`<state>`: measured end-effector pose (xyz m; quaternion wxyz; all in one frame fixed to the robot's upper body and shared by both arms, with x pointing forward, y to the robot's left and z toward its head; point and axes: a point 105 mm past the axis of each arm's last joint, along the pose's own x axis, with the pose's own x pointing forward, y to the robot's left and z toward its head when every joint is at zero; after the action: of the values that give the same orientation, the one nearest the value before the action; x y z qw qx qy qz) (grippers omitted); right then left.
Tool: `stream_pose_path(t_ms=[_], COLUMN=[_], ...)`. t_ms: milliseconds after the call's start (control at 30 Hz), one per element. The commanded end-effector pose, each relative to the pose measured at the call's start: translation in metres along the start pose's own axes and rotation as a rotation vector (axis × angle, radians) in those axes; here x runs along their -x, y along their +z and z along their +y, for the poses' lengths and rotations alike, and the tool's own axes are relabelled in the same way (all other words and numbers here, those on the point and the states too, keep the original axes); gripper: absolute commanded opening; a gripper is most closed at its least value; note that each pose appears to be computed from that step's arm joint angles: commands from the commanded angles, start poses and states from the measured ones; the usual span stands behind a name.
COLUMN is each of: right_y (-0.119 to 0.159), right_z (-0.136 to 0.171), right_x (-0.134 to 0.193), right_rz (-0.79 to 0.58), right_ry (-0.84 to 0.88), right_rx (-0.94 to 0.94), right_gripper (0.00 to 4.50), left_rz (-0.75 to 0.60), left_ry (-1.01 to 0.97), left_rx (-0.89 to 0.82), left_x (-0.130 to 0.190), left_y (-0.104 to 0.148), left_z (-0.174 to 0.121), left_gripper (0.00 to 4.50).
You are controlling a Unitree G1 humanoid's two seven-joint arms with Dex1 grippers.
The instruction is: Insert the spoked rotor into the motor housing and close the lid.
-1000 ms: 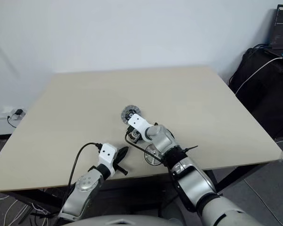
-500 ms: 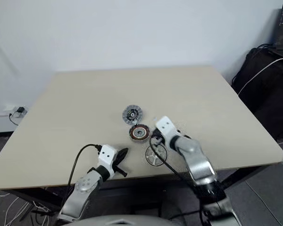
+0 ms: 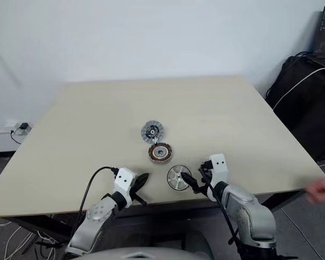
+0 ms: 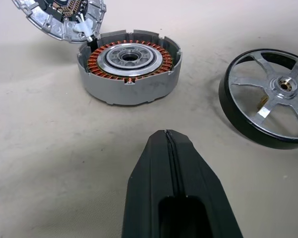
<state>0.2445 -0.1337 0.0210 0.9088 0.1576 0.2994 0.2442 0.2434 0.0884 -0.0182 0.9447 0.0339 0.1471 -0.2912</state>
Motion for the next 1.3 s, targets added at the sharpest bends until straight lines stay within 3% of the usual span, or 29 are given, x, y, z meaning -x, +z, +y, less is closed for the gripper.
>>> stream_pose_path(t_ms=[33,367,1300], right_y=[0.003,-0.009,-0.008], right_z=[-0.001,-0.008,-0.013], right_x=[-0.001,-0.008,-0.007], right_rz=[-0.021,0.012,0.007], right_ry=[0.022,0.018,-0.006], right_rx=[-0.094,-0.212,-0.195], right_gripper=[4.47,4.47,4.47], left_rz=[-0.045,-0.042,-0.048], left_ry=[-0.011,0.001,-0.010], left_rx=[-0.022,-0.020,-0.024], left_x=[-0.001,0.002,-0.001], left_y=[0.014,0.014,0.016], left_z=[0.001,0.003,0.002], left_gripper=[0.00,0.00,0.00])
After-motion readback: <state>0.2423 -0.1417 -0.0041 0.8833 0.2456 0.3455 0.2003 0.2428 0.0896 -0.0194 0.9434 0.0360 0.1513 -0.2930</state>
